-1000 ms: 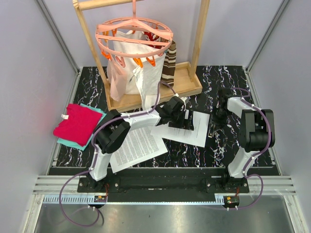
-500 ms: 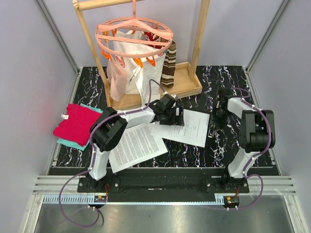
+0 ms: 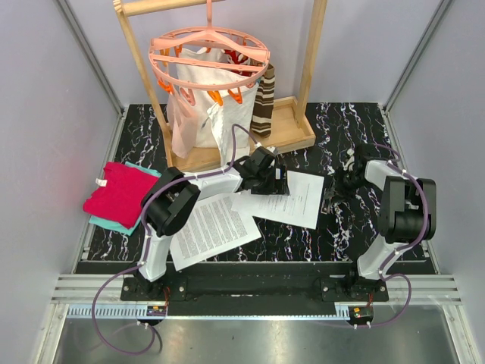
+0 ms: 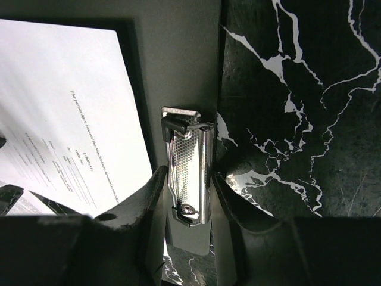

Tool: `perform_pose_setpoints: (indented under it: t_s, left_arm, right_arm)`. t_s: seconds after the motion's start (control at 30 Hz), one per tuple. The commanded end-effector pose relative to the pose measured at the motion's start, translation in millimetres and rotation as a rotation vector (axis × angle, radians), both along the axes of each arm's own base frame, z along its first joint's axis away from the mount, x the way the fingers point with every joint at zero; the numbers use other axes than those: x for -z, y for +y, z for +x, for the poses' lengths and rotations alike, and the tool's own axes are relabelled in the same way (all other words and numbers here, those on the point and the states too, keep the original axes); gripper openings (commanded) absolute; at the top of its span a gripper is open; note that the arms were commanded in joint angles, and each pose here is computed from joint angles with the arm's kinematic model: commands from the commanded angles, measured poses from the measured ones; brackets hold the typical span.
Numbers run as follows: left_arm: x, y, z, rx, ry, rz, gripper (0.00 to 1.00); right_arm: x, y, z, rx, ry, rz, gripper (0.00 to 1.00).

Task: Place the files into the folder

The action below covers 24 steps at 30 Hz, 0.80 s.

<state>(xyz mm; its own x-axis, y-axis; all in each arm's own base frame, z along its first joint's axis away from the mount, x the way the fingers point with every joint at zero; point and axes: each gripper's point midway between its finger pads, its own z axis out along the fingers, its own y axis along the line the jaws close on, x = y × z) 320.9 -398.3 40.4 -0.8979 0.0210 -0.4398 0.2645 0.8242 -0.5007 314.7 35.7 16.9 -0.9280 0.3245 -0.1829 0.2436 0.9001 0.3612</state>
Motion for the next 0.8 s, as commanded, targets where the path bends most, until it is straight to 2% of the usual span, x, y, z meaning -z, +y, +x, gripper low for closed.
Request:
perform_pose_setpoints:
  t_s: [0.0,0.13,0.27,0.37,0.4,0.43,0.63,0.77]
  left_arm:
    - [25,-2,-2,0.008,0.032,0.039,0.87]
    - [27,-5,-3,0.017,0.042,0.04,0.87]
    - [22,-8,-6,0.019,0.036,0.033,0.87]
    - [19,-10,-8,0.014,0.034,0.024,0.87]
    - [17,-10,-8,0.009,0.036,0.019,0.87]
    - [16,-11,-9,0.007,0.035,0.015,0.87]
    - [5,-25,-13,-0.002,0.029,-0.022,0.87]
    - [10,-26,-11,-0.013,0.037,-0.018,0.87]
  right_arm:
    - [-20,18,8,-0.016,-0.078,0.123,0.0]
    - [-14,16,5,-0.015,-0.059,0.108,0.0]
    - [-11,4,5,0.018,-0.04,0.003,0.0]
    - [-11,0,2,0.025,-0.006,-0.054,0.14]
    - [-12,-1,2,0.025,-0.002,-0.065,0.24]
    - [-12,0,1,0.024,0.009,-0.075,0.27]
    - [-6,2,-4,0.0,0.048,-0.137,0.46]
    - [0,6,-8,-0.029,0.071,-0.185,0.52]
